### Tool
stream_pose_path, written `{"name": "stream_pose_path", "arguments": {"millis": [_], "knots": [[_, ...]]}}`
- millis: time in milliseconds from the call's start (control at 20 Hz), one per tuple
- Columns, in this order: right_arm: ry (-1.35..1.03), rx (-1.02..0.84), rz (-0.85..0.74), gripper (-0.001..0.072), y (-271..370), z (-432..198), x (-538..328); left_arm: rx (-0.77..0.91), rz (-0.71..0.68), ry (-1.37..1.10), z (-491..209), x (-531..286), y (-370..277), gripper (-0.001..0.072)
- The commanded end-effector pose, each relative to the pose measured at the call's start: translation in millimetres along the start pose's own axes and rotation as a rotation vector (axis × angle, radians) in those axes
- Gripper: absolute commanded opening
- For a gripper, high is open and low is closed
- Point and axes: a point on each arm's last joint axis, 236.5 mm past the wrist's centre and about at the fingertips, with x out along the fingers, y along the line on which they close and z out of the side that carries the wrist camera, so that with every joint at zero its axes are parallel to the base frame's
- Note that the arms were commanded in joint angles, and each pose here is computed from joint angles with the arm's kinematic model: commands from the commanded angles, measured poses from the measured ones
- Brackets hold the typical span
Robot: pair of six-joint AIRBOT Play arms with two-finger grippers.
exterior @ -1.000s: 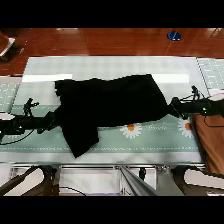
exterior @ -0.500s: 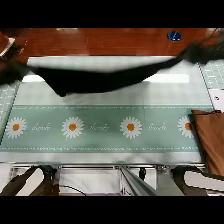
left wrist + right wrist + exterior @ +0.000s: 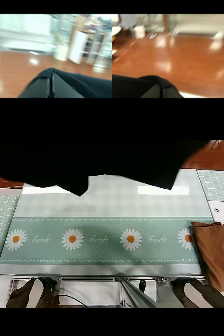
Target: Fold the shirts.
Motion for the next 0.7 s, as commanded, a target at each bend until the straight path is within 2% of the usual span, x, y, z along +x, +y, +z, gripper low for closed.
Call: {"name": "stream_pose_path", "arguments": {"millis": [0, 200, 300, 500, 650], "knots": [[-0.074, -0.092, -0.141, 0.0025, 13, 12, -79, 0.192, 0.174, -0.087, 28, -71, -19, 0.0016], [0.011, -0.066, -0.167, 0.0025, 18, -22, -101, 0.285, 0.315, -0.151, 37, -142, -24, 0.0016], [0.105, -0.036, -0.169, 0.0025, 14, -52, -95, 0.270, 0.315, -0.158, 35, -156, -21, 0.0016], [0.268, 0.062, -0.137, 0.0025, 4, -110, -69, 0.198, 0.323, 0.033, -16, -126, 13, 0.0016], [0.372, 0.149, -0.045, 0.0025, 2, -160, -27, 0.073, 0.285, 0.253, -99, -71, 42, 0.0016]]}}
